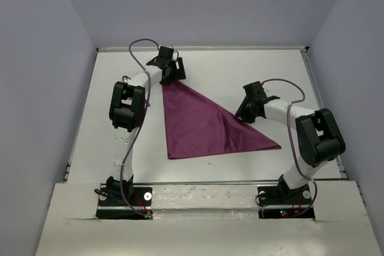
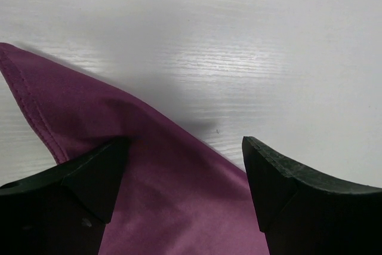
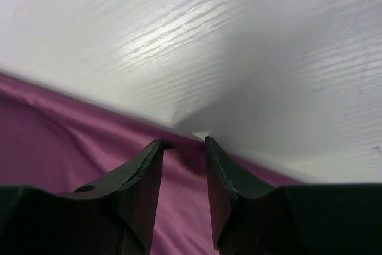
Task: Fold the napkin, place the utensils inside, and roll it up
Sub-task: Smooth out the napkin at the center of the board.
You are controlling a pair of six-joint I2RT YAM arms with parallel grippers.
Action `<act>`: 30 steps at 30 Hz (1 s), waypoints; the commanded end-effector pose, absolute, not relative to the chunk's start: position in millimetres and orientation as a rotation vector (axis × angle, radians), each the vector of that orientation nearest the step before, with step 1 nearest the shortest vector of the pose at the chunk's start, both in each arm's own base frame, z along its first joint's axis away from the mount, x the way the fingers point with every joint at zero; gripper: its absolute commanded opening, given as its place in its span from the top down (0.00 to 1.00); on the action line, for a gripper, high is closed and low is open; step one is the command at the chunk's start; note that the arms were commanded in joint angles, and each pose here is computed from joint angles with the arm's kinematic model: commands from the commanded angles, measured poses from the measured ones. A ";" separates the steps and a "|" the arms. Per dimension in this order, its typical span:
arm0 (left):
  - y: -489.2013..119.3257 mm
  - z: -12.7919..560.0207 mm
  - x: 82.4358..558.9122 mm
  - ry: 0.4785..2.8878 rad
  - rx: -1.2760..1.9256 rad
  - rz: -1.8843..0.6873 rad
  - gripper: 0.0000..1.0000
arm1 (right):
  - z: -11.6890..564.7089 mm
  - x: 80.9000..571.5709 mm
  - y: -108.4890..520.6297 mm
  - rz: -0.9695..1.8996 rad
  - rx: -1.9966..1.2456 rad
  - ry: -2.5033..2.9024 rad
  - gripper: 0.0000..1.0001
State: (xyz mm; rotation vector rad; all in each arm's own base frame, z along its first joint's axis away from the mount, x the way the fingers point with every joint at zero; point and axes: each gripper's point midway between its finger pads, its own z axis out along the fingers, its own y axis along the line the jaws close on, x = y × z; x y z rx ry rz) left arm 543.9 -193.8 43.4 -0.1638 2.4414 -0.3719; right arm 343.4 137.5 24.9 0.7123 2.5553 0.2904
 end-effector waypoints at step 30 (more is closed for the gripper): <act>-173.3 95.0 568.8 2.286 -0.196 -0.263 0.10 | 68.2 323.1 145.0 0.311 0.532 2.503 0.57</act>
